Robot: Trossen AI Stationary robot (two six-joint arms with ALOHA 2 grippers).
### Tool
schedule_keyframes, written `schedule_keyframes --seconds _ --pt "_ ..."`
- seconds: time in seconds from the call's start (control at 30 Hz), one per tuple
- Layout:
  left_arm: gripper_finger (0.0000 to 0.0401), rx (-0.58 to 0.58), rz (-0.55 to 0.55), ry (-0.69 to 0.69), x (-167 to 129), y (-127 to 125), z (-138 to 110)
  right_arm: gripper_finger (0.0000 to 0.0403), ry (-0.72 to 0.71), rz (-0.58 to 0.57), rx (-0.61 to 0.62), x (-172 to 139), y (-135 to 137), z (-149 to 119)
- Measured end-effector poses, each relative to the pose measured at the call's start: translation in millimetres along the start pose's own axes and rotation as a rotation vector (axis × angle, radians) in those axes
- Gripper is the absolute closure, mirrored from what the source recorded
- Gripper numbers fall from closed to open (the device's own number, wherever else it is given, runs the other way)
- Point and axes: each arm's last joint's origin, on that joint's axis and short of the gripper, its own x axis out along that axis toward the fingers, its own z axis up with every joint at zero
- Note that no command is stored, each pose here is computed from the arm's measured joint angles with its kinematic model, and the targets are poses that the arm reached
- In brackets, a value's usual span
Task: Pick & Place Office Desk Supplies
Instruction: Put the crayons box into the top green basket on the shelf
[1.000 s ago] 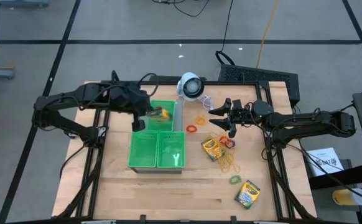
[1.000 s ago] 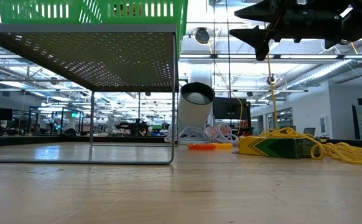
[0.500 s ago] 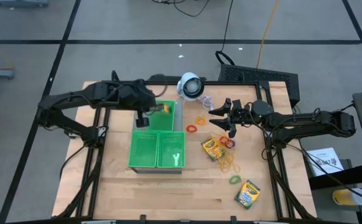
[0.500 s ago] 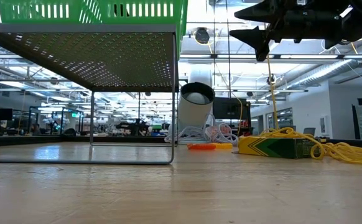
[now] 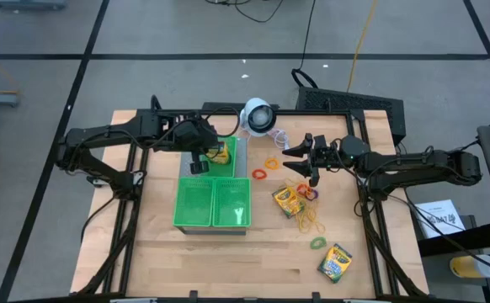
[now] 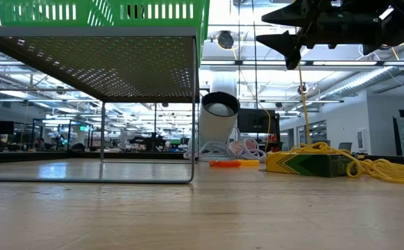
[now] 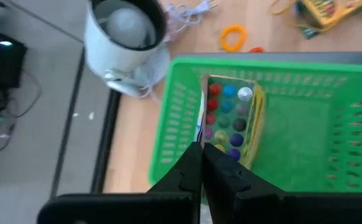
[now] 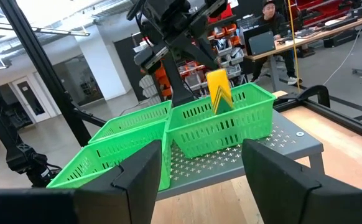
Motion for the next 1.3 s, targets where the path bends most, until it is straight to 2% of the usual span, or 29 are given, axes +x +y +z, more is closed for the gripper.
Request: schedule_keyframes --seconds 0.17,0.33,0.53,0.77,1.1,1.3 --pt "0.0397 0.002 0.079 0.011 0 2 0 0.0190 0.000 0.000 0.000 0 0 0" --pt "0.0386 0.010 0.090 0.001 0 3 1 0.0190 0.001 0.000 0.000 0 0 0" --pt "0.0395 0.000 0.099 -0.042 0 5 5 0.0190 0.001 0.000 0.000 0 0 0" --pt "0.0376 -0.020 0.111 -0.035 2 11 4 0.0190 0.001 0.000 0.001 0 0 0" --pt "0.0397 -0.049 0.126 -0.026 4 18 3 0.0190 0.015 -0.005 0.004 0 -1 -2" --pt "0.0367 -0.053 0.193 -0.040 4 20 5 0.0190 0.016 -0.006 0.004 0 -1 -2"
